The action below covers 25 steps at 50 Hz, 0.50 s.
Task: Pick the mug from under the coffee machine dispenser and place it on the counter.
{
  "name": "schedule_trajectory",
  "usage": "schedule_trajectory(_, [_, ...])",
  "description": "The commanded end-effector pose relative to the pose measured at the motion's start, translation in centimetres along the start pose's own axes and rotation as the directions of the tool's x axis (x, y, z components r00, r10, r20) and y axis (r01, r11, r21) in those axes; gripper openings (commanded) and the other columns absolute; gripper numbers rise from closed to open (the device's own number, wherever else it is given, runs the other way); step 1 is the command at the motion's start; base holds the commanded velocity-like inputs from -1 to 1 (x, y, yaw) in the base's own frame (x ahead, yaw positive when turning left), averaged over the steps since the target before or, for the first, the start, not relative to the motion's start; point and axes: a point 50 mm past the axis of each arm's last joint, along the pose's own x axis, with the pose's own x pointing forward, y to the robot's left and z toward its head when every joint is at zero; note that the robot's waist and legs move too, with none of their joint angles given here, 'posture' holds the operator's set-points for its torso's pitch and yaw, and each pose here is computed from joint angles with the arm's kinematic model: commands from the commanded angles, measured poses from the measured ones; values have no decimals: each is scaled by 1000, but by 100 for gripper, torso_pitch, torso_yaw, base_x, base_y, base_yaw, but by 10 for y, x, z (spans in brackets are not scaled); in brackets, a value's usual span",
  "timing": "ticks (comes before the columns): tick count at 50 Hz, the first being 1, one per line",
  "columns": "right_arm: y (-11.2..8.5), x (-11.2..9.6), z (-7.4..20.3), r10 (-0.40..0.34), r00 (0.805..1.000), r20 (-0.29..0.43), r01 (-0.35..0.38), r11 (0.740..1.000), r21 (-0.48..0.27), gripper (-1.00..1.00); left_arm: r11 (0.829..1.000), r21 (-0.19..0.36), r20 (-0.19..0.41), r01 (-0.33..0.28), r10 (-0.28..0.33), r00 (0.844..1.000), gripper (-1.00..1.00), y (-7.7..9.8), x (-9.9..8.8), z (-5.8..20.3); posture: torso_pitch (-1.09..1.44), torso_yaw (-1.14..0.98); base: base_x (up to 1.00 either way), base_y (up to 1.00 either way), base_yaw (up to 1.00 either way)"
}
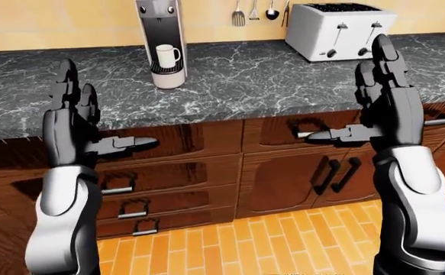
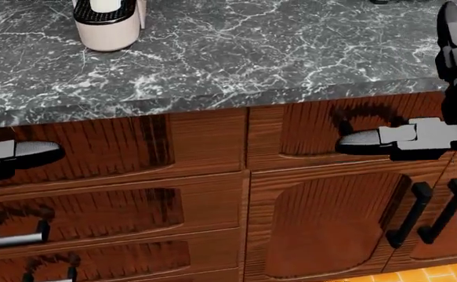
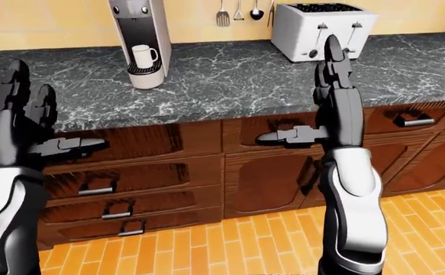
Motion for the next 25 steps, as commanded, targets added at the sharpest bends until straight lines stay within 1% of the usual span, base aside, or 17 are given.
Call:
schedule_trajectory(1, [1,2,15,6,997,78,-5,1000,-7,100,1000,12,88,-10,9,996,100,3,1,17,0,0,16,0,0])
schedule_trajectory(25, [1,2,17,5,997,82,-4,1000,-10,100,1000,9,89,-9,9,996,100,3,1,19,0,0,18,0,0])
